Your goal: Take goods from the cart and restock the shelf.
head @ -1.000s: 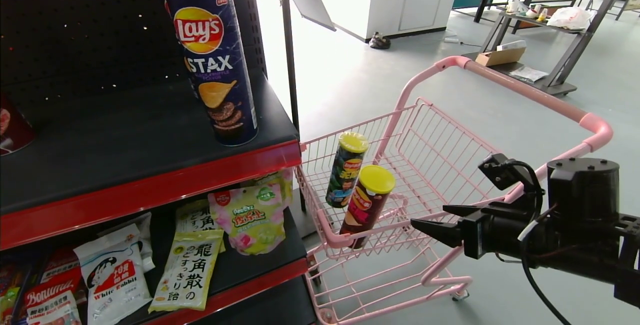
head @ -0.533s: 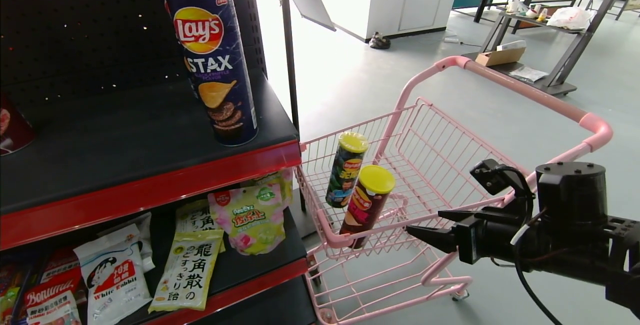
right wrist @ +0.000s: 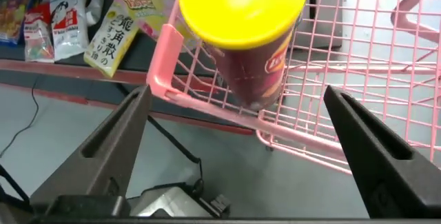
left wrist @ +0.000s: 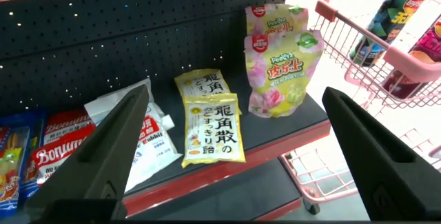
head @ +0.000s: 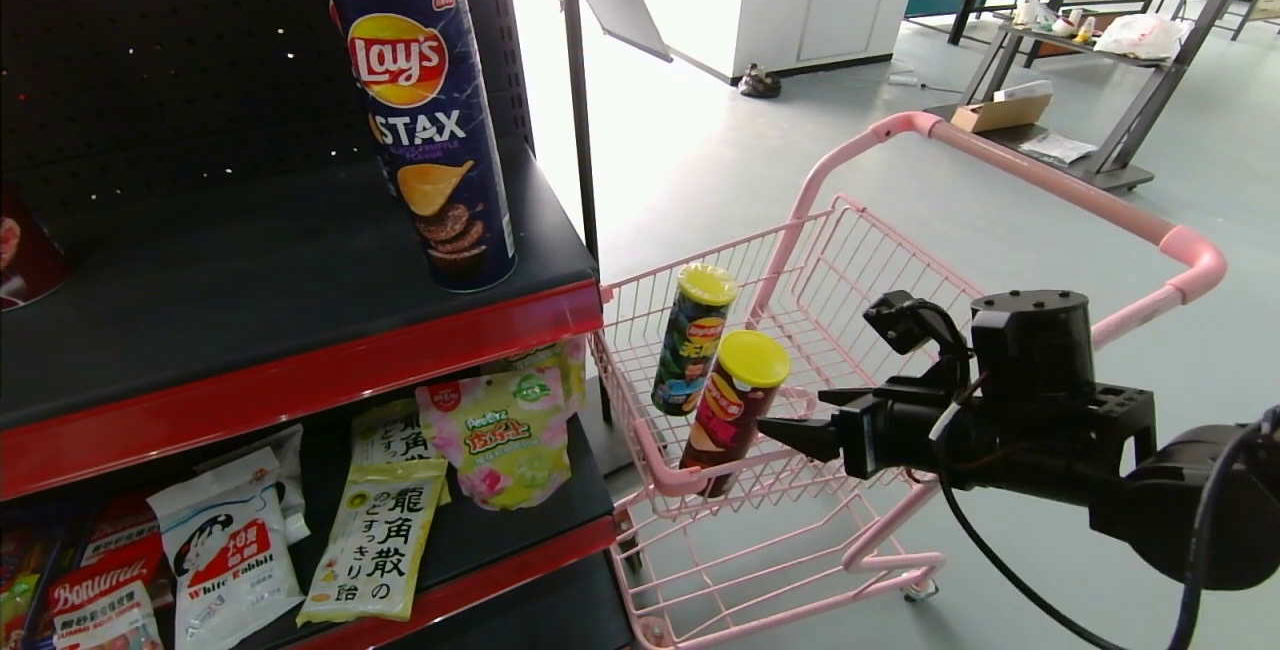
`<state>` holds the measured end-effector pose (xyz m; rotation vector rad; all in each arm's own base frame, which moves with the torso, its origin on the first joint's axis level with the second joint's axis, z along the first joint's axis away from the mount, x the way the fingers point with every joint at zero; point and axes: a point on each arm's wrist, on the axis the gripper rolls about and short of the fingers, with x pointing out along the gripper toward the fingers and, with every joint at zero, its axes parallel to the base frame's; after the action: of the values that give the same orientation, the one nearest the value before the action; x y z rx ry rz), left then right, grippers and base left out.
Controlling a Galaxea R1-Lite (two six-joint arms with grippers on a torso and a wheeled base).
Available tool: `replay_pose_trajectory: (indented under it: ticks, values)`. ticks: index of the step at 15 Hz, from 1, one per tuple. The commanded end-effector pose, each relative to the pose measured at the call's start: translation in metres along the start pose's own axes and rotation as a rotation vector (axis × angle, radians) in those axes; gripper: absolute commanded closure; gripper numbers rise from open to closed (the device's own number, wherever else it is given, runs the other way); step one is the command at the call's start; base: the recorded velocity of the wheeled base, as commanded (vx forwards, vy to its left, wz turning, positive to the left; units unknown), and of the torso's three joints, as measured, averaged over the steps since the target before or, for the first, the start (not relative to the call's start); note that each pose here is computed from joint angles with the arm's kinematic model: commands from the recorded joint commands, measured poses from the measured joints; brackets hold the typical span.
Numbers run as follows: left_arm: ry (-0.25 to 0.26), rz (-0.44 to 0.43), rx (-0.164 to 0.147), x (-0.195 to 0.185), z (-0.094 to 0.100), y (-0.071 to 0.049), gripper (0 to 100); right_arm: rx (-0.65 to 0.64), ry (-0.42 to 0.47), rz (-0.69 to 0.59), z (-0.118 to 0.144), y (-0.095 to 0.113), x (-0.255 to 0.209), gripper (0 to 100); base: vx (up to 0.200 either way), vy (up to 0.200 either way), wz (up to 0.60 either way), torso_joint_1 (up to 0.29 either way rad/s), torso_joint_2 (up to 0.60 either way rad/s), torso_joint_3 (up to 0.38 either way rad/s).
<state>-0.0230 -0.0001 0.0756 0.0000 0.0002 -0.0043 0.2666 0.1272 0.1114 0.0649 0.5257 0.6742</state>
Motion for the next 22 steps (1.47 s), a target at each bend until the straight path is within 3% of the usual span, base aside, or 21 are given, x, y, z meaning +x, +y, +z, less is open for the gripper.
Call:
replay_pose_trajectory:
  ticks: [1,9,16,17,22]
  values:
    - [0.001,0.0,0.0,0.0,0.0,0.0,0,0.0,0.017,0.004,0.0,-0.004,0.023,0,0.0,0.0,0.0,0.0,0.0,0.0]
    - [0.001,0.0,0.0,0.0,0.0,0.0,0,-0.019,-0.034,0.002,-0.013,-0.014,0.064,0,0.0,0.0,0.0,0.0,0.0,0.0]
    - [0.001,0.0,-0.002,0.0,0.0,0.0,0,-0.035,-0.089,-0.003,-0.004,-0.023,0.1,0,0.0,0.0,0.0,0.0,0.0,0.0]
    - [0.001,0.0,0.0,0.0,0.0,0.0,0,-0.036,-0.088,-0.008,-0.005,-0.022,0.104,100,0.0,0.0,0.0,0.0,0.0,0.0]
    - [0.001,0.0,0.0,0.0,0.0,0.0,0,-0.038,-0.098,-0.014,-0.006,-0.019,0.11,100,0.0,0.0,0.0,0.0,0.0,0.0]
